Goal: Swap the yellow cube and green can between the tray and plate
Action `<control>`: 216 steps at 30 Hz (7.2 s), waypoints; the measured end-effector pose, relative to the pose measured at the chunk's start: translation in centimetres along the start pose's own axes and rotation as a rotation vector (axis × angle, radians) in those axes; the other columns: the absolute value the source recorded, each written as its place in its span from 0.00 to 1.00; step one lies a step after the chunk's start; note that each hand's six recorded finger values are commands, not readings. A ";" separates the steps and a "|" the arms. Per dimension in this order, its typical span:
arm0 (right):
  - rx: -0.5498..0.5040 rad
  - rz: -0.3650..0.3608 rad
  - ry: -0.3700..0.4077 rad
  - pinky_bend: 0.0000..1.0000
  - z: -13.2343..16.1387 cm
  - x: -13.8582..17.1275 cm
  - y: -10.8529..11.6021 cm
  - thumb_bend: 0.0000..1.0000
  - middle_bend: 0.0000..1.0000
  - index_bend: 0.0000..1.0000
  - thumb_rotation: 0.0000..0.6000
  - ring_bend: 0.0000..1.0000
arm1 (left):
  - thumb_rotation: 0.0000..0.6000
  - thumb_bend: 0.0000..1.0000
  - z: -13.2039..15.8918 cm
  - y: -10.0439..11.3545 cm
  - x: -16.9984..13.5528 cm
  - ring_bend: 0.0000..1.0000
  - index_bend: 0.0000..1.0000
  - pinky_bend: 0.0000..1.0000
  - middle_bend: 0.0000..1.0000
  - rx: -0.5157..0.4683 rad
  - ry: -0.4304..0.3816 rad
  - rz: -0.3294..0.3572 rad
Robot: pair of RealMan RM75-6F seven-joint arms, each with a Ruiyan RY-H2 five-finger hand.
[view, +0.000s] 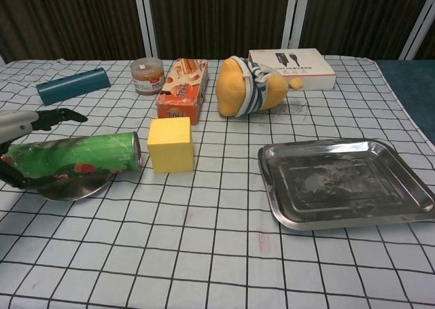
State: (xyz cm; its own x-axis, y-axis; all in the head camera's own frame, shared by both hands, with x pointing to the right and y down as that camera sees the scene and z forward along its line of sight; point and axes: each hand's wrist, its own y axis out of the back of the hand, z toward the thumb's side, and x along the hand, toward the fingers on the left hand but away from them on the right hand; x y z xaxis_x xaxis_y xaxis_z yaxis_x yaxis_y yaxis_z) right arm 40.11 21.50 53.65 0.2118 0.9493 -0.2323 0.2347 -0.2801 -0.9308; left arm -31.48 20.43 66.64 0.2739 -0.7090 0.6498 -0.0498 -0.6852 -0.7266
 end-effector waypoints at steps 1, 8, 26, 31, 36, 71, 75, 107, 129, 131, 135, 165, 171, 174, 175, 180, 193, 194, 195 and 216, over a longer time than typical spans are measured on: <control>-0.001 0.000 0.000 0.00 0.0 0.0 0.0 0.02 0.00 0.00 1.00 0.00 | 1.00 0.32 0.1 -0.3 0.4 0.00 0.00 0.13 0.00 -0.006 0.002 -0.011; -0.009 0.005 0.006 0.00 0.1 0.0 -0.1 0.02 0.00 0.00 1.00 0.00 | 1.00 0.32 0.5 -1.8 1.9 0.00 0.00 0.12 0.00 0.004 0.013 -0.030; -0.028 0.014 0.020 0.00 0.1 -0.1 -0.3 0.02 0.00 0.00 1.00 0.00 | 1.00 0.67 0.8 -2.1 3.7 0.55 0.42 0.57 0.51 0.104 0.015 0.189; -0.022 0.020 0.020 0.00 0.1 -0.2 -0.4 0.02 0.00 0.00 1.00 0.00 | 1.00 0.66 1.9 -0.9 3.1 0.56 0.42 0.58 0.52 0.078 -0.011 0.237; -0.032 0.021 0.015 0.00 0.0 -0.1 -0.2 0.02 0.00 0.00 1.00 0.00 | 1.00 0.66 6.4 1.5 1.0 0.56 0.43 0.58 0.52 0.044 -0.165 0.307; -0.095 -0.057 0.010 0.00 -0.8 0.6 2.3 0.02 0.00 0.00 1.00 0.00 | 1.00 0.42 18.6 -4.0 -1.1 0.08 0.00 0.30 0.02 0.155 -0.397 0.171; -0.094 -0.054 0.012 0.00 -0.7 0.6 2.2 0.02 0.00 0.00 1.00 0.00 | 1.00 0.40 18.3 -4.1 -1.3 0.01 0.00 0.24 0.00 0.152 -0.384 0.111; -0.103 0.001 0.054 0.00 -0.1 0.9 1.7 0.02 0.00 0.00 1.00 0.00 | 1.00 0.36 17.3 1.3 8.0 0.00 0.00 0.15 0.00 0.202 -0.212 0.001; -0.107 0.050 0.059 0.00 -0.2 0.5 1.3 0.02 0.00 0.00 1.00 0.00 | 1.00 0.35 15.2 -1.4 13.2 0.00 0.00 0.16 0.00 0.275 -0.077 -0.068; -0.106 0.052 0.062 0.00 -0.1 0.6 1.2 0.02 0.00 0.00 1.00 0.00 | 1.00 0.35 14.8 -1.6 13.3 0.00 0.00 0.20 0.00 0.288 -0.068 -0.064; -0.107 0.059 0.065 0.00 -0.1 0.6 1.2 0.02 0.00 0.00 1.00 0.00 | 1.00 0.40 14.3 -1.4 13.6 0.19 0.00 0.42 0.06 0.325 -0.055 -0.012; -0.100 0.097 0.067 0.00 0.3 0.6 0.5 0.02 0.00 0.00 1.00 0.00 | 1.00 0.65 4.4 1.1 4.1 0.54 0.26 0.81 0.46 0.345 0.044 -0.009; -0.099 0.098 0.063 0.00 0.2 0.5 0.4 0.02 0.00 0.00 1.00 0.00 | 1.00 0.58 3.8 0.1 2.2 0.43 0.20 0.68 0.35 0.314 0.041 -0.075; -0.098 0.103 0.062 0.00 0.2 0.5 0.3 0.02 0.00 0.00 1.00 0.00 | 1.00 0.49 4.0 -0.1 2.1 0.22 0.04 0.50 0.13 0.301 0.031 -0.079; -0.098 0.104 0.061 0.00 0.2 0.5 0.3 0.02 0.00 0.00 1.00 0.00 | 1.00 0.47 4.1 -0.1 2.1 0.18 0.02 0.47 0.09 0.294 0.029 -0.078; -0.098 0.106 0.059 0.00 0.2 0.4 0.3 0.02 0.00 0.00 1.00 0.00 | 1.00 0.41 4.2 0.1 2.2 0.01 0.00 0.29 0.00 0.272 0.028 -0.063; -0.098 0.104 0.064 0.00 0.3 0.6 0.3 0.02 0.00 0.00 1.00 0.00 | 1.00 0.38 4.3 1.9 0.8 0.00 0.00 0.15 0.00 0.226 -0.012 -0.017; -0.098 0.105 0.064 0.00 0.3 0.6 0.3 0.02 0.00 0.00 1.00 0.00 | 1.00 0.38 4.1 2.1 0.6 0.00 0.00 0.15 0.00 0.223 -0.011 -0.012; -0.097 0.107 0.064 0.00 0.3 0.6 0.2 0.02 0.00 0.00 1.00 0.00 | 1.00 0.38 3.9 2.2 0.5 0.00 0.00 0.15 0.00 0.220 -0.009 -0.007; -0.058 0.317 0.196 0.00 5.6 -3.2 -3.6 0.02 0.00 0.00 1.00 0.00 | 1.00 0.37 -7.8 3.8 -9.5 0.00 0.00 0.15 0.00 0.107 0.160 0.342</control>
State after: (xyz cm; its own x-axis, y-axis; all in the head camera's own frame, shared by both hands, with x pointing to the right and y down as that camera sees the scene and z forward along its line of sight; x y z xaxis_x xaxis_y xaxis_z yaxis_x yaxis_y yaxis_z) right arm 33.27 20.25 56.12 0.4590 0.7704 -0.4424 0.1803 -0.5684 -0.8027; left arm -41.83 23.26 59.40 0.1048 -0.9163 0.3866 -0.0092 -0.3897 -0.9209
